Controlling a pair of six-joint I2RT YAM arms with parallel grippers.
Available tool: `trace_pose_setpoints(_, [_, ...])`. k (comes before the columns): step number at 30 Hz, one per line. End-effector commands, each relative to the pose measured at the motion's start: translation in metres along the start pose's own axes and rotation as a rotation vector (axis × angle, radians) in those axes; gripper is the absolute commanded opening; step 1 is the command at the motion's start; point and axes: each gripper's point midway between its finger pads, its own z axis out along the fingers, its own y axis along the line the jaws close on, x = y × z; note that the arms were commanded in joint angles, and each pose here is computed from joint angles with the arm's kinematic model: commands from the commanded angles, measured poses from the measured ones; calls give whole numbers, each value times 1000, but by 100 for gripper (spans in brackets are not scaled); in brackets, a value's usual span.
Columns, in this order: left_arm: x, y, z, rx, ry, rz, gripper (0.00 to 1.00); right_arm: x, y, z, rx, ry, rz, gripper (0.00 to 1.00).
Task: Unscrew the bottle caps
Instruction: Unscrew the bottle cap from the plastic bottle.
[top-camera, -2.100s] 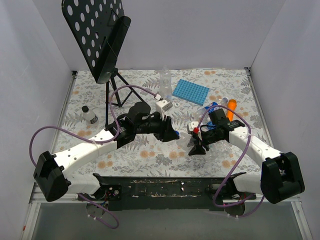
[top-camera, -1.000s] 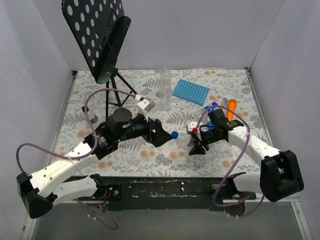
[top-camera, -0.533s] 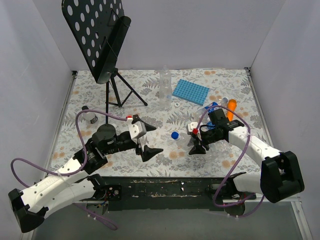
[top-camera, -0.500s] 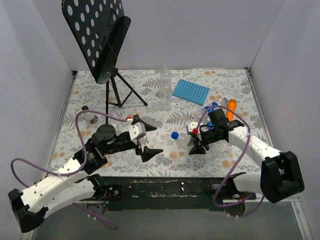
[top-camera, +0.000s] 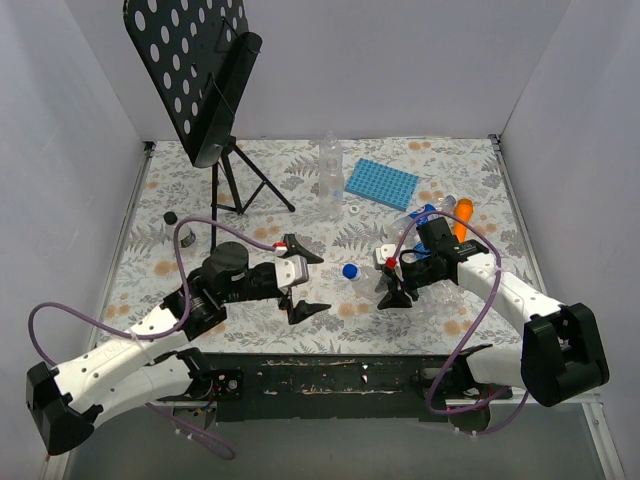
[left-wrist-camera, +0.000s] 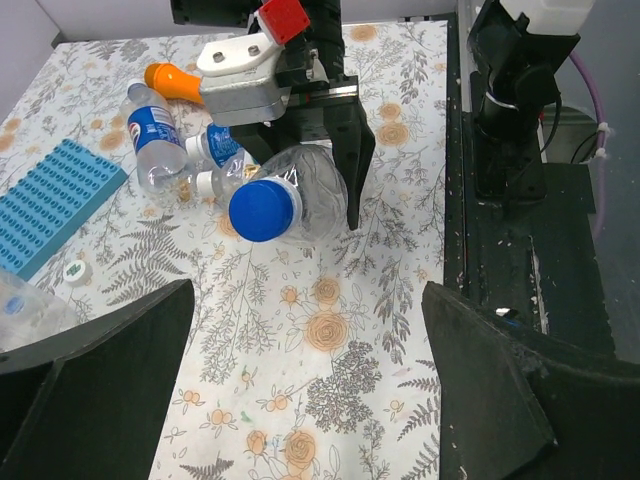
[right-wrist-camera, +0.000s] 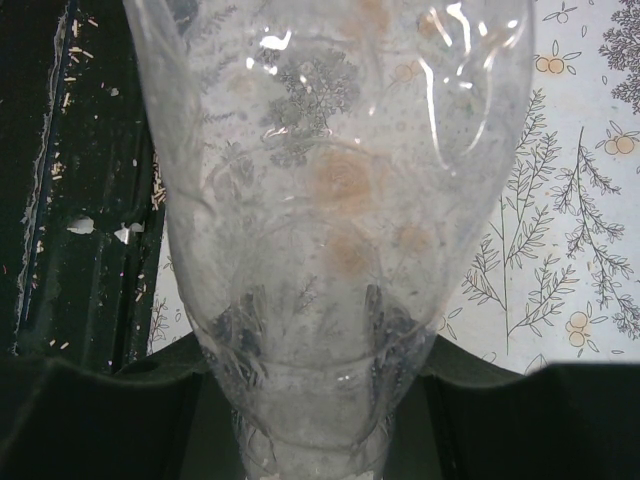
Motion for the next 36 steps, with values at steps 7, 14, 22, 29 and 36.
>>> trace_pose_setpoints(7, [-11,5,21,86,4,102,98,-11,-1,-1,0,-32,-53,6])
trace_pose_setpoints(14, [-7,14,39,96,17,94,98,-12,-1,-1,0,-35,-54,6])
trace_pose_setpoints(22, [-9,26,56,71,2,80,95,-12,-1,-1,1,-36,-57,6])
trace_pose_setpoints(29, [1,27,67,97,58,32,62,-11,-1,-1,1,-34,-54,6])
trace_pose_setpoints(36, [2,28,68,95,59,25,32,-12,-1,-2,1,-36,-55,6])
